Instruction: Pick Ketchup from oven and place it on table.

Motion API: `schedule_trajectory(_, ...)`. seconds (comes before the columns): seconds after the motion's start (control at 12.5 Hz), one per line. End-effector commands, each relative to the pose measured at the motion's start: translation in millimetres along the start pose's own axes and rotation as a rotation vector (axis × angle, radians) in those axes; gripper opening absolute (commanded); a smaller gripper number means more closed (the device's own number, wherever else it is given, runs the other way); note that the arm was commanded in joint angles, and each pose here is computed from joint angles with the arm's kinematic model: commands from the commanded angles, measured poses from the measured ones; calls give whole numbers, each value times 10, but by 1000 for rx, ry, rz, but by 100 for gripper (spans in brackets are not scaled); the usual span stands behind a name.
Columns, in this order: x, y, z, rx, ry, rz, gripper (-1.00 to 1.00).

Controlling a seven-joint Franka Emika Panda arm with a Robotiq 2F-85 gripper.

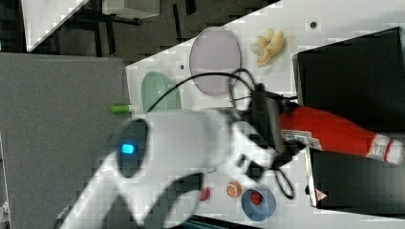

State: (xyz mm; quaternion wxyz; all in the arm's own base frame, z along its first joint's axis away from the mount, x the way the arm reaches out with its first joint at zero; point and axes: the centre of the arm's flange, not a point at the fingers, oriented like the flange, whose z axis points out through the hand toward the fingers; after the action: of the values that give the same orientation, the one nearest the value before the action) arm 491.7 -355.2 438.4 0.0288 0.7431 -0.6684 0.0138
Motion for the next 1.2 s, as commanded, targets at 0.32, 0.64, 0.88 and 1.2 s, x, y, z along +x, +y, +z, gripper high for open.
schedule_trajectory(0.32, -1243, -672, -1681, 92, 3, -246, 29)
schedule_trajectory(0.64, -2572, -1100, -1675, 49, -47, -492, 29)
schedule_trajectory(0.88, -3225, -1170, -1314, -19, -87, -605, 29)
schedule_trajectory(1.2, -3442, -1063, -416, -96, -122, -632, 29)
